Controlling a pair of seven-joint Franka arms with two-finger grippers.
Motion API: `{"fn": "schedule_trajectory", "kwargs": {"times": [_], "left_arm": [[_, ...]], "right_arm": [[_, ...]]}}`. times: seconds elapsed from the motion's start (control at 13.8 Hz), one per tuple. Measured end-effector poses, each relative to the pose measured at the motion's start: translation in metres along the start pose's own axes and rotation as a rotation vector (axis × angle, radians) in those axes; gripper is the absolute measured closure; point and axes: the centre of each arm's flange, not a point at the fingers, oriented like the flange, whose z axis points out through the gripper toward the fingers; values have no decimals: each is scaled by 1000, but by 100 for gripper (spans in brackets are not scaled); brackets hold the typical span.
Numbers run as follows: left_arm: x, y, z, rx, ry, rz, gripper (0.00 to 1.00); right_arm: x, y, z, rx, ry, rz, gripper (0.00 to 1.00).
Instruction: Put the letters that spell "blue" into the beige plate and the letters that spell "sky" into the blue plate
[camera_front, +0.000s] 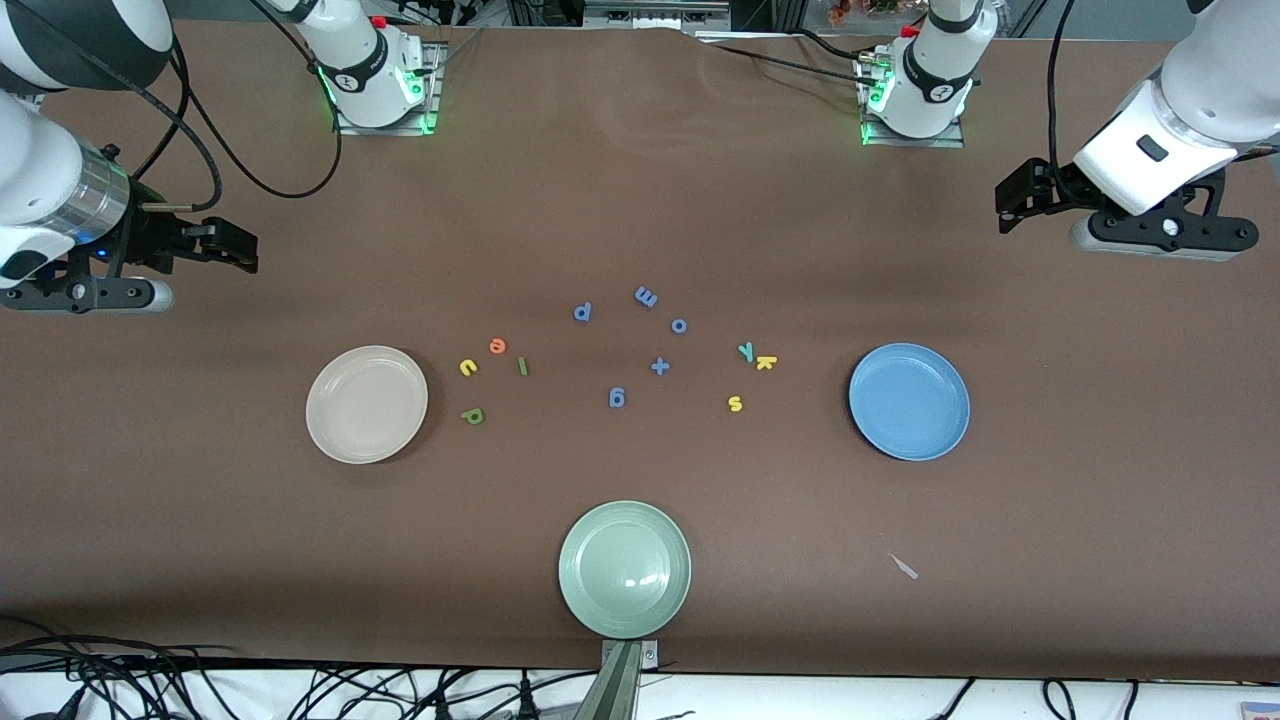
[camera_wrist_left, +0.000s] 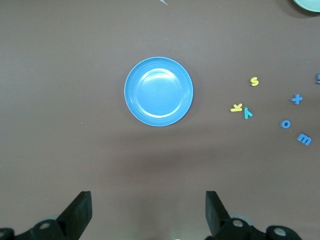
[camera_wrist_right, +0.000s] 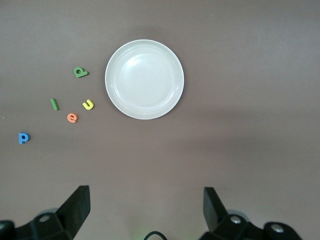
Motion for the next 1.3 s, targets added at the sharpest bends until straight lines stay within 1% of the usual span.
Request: {"fn": "schedule_trajectory", "kwargs": {"times": [0.43,1.08,1.3], "left_arm": [[0,0,0,0,0,0,0],[0,0,0,0,0,0,0],[0,0,0,0,0,0,0]], "right_arm": [[0,-2,0,0,-2,-9,0],[-4,-1,3,-3,-39,-17,0],[-5,-2,3,-3,-42,-18,0]]}}
